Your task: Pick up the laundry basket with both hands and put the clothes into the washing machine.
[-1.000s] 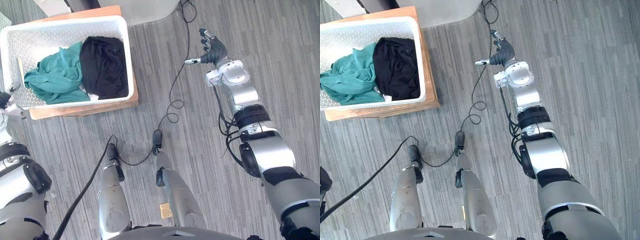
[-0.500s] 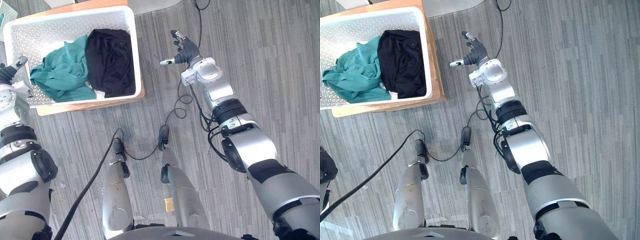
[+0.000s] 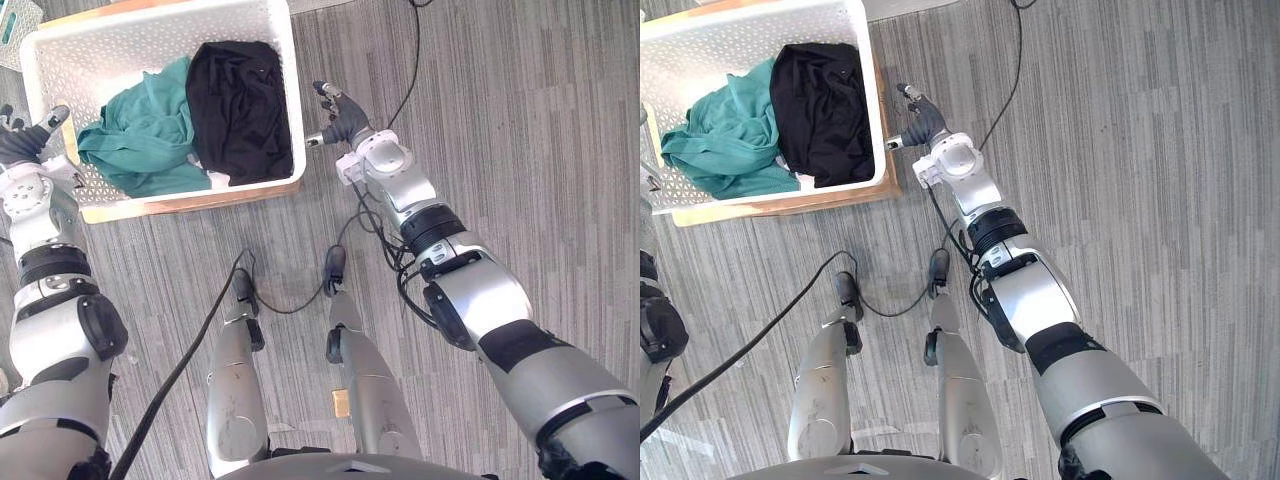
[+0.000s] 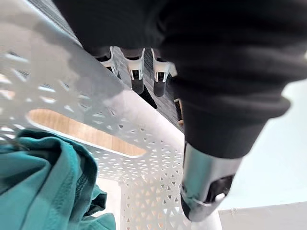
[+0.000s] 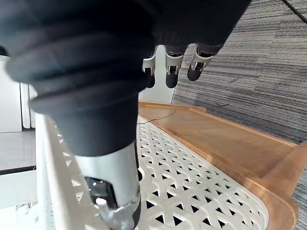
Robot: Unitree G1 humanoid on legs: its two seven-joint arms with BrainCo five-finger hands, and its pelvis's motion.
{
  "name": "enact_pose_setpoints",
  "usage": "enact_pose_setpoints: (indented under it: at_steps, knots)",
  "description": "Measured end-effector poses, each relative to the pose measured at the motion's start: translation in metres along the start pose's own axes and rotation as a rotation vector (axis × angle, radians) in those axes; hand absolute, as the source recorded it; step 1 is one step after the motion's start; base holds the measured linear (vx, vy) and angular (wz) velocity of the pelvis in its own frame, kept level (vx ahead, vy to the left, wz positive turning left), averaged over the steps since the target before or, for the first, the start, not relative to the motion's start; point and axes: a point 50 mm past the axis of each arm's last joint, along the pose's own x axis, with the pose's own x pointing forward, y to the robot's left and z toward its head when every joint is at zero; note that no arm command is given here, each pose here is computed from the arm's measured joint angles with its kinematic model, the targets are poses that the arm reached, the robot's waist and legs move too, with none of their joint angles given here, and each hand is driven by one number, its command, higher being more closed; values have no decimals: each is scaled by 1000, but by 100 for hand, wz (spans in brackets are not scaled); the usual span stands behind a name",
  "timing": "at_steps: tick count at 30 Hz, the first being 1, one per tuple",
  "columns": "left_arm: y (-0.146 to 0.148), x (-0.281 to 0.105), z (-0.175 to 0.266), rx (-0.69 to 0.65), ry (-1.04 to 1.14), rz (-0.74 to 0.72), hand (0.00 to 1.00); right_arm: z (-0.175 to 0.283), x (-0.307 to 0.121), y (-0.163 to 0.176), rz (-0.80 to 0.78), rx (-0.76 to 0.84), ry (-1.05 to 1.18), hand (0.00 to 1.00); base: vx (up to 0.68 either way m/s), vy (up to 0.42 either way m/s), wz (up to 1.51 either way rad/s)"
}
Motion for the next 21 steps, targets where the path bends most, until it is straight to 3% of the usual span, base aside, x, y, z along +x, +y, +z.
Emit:
enact_pose_setpoints:
  at_steps: [9, 21]
  knots:
    - [-3, -4, -8, -118, -3, 18, 0, 0, 0, -1, -30, -33, 1, 0, 5, -5, 7]
    - [9, -17, -45, -169, 90, 63, 0, -1, 0, 0, -26, -48, 4, 0, 0, 0, 0]
